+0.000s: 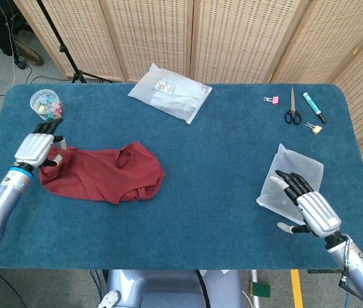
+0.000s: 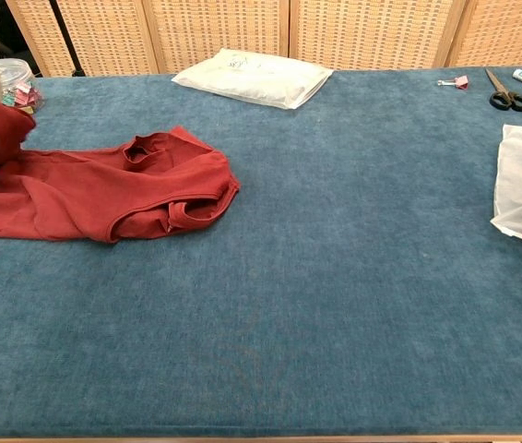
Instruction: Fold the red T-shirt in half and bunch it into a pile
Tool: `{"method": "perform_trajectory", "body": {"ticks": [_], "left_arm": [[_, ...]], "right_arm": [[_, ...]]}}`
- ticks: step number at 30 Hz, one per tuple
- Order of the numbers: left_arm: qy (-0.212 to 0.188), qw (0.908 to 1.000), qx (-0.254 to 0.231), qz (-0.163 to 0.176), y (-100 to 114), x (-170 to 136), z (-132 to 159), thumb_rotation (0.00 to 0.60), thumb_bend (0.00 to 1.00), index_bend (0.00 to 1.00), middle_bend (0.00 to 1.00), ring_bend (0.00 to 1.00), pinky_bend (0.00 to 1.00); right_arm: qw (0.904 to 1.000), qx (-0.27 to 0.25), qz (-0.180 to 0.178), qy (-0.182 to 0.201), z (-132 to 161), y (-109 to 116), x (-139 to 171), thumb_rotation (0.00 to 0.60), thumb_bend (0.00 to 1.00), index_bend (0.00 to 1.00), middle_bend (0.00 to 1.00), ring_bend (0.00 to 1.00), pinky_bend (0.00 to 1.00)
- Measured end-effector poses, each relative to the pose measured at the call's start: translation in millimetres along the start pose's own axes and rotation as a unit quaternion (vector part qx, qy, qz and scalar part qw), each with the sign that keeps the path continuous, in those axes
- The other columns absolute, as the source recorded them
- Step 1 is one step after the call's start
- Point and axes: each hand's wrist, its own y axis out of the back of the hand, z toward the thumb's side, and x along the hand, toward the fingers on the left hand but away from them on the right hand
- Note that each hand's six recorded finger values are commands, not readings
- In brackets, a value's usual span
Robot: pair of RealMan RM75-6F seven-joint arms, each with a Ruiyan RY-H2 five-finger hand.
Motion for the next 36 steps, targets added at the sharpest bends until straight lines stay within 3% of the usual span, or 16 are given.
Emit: {"method": "perform_trajectory", "body": {"ticks": [5, 13, 23, 36], "left_arm": [[-0.033, 0.9994, 0.005, 0.009, 5.3, -0.8, 39.5, 0.6, 0.55, 0.74, 0.0, 0.0, 0.0], [-0.047, 0.9985, 0.017, 0.023, 5.9, 18.2, 84.3, 0.6, 0.55, 0.74, 0.0, 0.0, 0.0], [-0.049, 0.9985, 0.025, 0.007, -15.0, 50.4, 140.6, 0.6, 0.55, 0.74, 0.0, 0.0, 0.0], [-0.061, 0.9975, 0.033, 0.012, -28.0, 70.6, 185.9, 0.6, 0.53, 0.74, 0.0, 0.0, 0.0]], "right_arm": [[1.0, -0.002, -0.001, 0.001, 0.1, 1.3, 0.4, 0.6, 0.0, 0.0, 0.0, 0.0, 0.0], [1.0, -0.006, -0.002, 0.005, 1.0, 3.5, 2.0, 0.6, 0.0, 0.0, 0.0, 0.0, 0.0], [0.9999, -0.009, -0.004, 0.005, 0.6, 5.4, 2.5, 0.6, 0.0, 0.0, 0.0, 0.0, 0.0], [0.9998, -0.017, -0.008, 0.002, -3.1, 9.7, 3.1, 0.6, 0.0, 0.0, 0.0, 0.0, 0.0]]}}
